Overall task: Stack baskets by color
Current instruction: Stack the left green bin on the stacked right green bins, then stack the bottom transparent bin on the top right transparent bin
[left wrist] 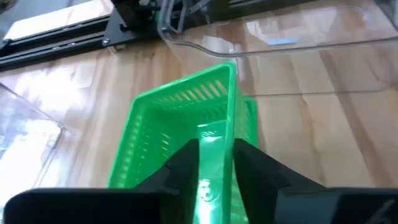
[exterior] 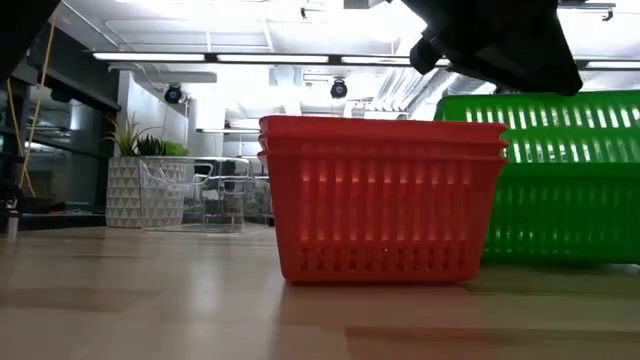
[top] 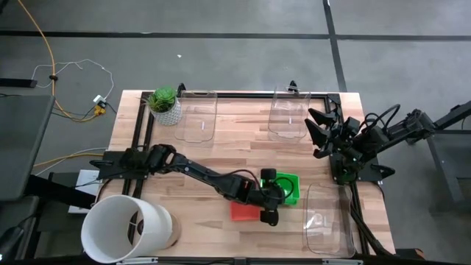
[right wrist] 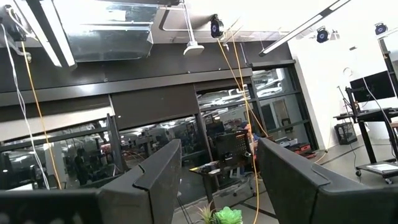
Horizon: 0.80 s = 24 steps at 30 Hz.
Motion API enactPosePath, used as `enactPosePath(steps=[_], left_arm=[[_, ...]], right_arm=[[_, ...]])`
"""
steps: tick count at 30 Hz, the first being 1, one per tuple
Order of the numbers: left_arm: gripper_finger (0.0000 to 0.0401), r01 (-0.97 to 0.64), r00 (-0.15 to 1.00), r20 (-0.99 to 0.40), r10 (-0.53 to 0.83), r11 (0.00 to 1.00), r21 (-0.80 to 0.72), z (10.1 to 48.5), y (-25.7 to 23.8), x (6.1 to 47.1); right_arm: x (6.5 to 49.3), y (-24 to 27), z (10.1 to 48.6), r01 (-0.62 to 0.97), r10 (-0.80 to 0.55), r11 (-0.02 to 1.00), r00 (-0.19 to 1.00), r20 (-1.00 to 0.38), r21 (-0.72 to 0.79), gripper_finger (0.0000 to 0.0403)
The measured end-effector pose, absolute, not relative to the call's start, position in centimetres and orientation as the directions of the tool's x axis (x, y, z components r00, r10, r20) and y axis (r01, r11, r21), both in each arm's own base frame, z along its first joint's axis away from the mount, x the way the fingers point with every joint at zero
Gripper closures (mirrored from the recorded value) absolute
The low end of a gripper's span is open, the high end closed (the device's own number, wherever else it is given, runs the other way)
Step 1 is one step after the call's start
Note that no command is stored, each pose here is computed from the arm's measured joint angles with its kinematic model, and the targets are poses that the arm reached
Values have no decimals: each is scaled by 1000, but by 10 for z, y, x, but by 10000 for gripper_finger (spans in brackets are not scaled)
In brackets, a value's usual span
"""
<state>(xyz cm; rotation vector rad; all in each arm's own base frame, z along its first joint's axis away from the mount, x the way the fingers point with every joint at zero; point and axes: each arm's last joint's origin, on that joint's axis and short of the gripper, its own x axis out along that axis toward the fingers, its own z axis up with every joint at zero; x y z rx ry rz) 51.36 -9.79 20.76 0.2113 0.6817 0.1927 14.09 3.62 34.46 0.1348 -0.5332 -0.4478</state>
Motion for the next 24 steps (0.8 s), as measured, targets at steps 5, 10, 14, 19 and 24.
enactPosePath(steps=[5,10,14,19,24], left_arm=[[265,-114,758,-605,246,962,249,208,-90,515],[225,-65,770,-616,163,982,177,229,-86,514],[208,-12,772,-631,79,994,110,247,-81,512],[206,-15,743,-668,29,1000,27,262,-64,504],[219,-52,746,-666,-16,995,-82,296,-45,482]], right_arm=[[141,36,345,376,-446,895,768,461,239,206],[141,36,345,377,-446,895,767,461,239,206],[141,36,345,378,-447,894,767,460,239,206],[141,36,345,378,-448,894,767,460,240,206],[141,36,344,386,-452,892,769,452,236,206]])
